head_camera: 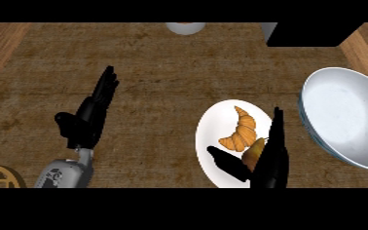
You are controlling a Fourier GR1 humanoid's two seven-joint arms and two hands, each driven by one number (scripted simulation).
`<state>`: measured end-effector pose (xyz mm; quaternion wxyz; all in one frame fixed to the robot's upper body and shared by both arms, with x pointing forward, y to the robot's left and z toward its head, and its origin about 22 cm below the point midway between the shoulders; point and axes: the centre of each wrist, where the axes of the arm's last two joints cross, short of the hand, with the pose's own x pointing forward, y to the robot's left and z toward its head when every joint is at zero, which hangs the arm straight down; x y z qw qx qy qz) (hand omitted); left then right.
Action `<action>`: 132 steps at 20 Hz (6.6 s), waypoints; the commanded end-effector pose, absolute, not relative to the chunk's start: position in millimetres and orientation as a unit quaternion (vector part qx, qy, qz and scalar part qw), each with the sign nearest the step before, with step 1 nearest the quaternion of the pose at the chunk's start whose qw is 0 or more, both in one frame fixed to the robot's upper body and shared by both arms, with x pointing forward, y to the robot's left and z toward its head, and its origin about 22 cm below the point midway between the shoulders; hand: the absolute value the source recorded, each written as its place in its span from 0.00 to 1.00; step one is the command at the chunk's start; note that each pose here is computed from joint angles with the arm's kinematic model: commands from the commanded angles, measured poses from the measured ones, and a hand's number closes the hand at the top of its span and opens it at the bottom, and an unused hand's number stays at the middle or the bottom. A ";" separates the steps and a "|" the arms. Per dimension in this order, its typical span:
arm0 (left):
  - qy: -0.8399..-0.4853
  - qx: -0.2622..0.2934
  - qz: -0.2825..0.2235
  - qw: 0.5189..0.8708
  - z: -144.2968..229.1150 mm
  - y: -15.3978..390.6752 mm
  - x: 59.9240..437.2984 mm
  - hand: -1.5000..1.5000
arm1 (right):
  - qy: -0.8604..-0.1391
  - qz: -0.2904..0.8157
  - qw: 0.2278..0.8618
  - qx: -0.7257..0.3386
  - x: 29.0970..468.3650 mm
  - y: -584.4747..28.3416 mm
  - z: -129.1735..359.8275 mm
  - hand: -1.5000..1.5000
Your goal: Pick the croissant from the plate and place it in the bowl
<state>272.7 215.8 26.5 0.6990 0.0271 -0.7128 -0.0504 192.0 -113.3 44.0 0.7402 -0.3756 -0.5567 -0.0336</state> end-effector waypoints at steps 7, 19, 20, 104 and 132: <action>-0.711 0.029 -0.051 0.700 28.6 223.2 271.2 0.50 | -0.572 -0.090 0.742 -0.340 184.5 -123.0 29.1 0.00; -0.710 0.026 -0.047 0.702 13.7 221.4 269.5 0.50 | -0.568 -0.124 0.750 -0.317 199.0 -111.5 -2.2 0.00; -0.714 0.029 -0.056 0.697 23.6 215.1 272.0 0.50 | -0.564 -0.123 0.753 -0.315 193.0 -115.2 -3.2 0.00; -0.716 0.026 -0.052 0.695 22.7 205.6 261.1 0.50 | -0.611 0.198 0.549 -0.535 258.6 -279.2 232.8 1.00; -0.716 0.038 -0.050 0.695 27.4 212.5 269.4 0.50 | -0.667 0.133 0.640 -0.358 293.8 -414.4 91.3 0.00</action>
